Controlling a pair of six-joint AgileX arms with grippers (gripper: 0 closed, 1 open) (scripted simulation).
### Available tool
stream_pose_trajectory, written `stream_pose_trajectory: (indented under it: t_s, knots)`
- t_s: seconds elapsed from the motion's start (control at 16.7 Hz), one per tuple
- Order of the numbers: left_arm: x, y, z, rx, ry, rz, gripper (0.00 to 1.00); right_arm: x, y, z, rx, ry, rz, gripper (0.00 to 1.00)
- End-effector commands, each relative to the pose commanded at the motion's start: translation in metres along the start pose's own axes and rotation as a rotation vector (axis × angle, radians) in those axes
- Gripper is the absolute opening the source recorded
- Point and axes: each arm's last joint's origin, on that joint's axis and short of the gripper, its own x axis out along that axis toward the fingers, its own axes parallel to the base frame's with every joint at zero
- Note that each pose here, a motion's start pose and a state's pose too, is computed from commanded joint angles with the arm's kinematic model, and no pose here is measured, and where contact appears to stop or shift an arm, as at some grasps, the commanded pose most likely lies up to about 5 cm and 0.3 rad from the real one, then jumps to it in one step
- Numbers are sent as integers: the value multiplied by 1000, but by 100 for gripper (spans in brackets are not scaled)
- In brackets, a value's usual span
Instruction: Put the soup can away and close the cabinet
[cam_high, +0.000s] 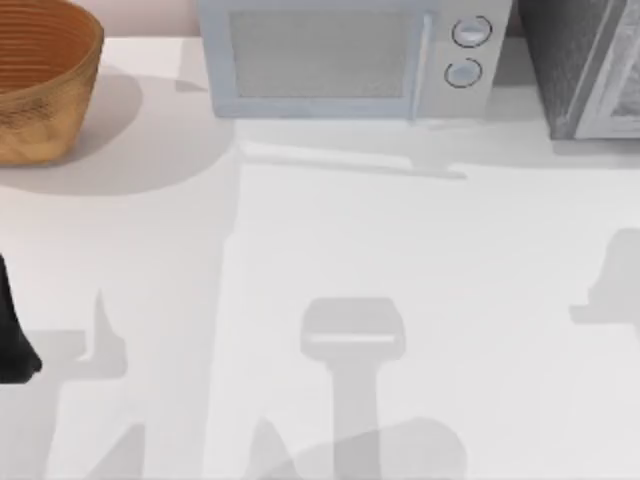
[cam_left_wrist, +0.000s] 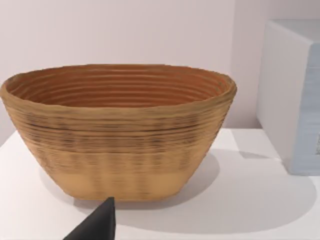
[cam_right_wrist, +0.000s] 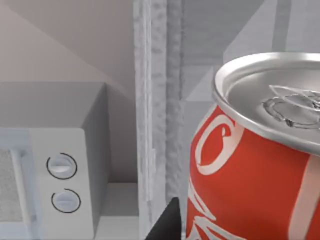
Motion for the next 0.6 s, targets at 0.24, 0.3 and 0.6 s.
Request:
stream_pose_trajectory:
  t_s: [0.24, 0.3, 0.6]
  knots:
    - [0, 0, 0, 0, 0, 0, 100, 13, 3, 43, 2, 20, -1, 0]
    - [0, 0, 0, 0, 0, 0, 100, 16, 4, 54, 3, 17, -1, 0]
    - [0, 0, 0, 0, 0, 0, 100, 34, 9, 110, 5, -3, 1, 0]
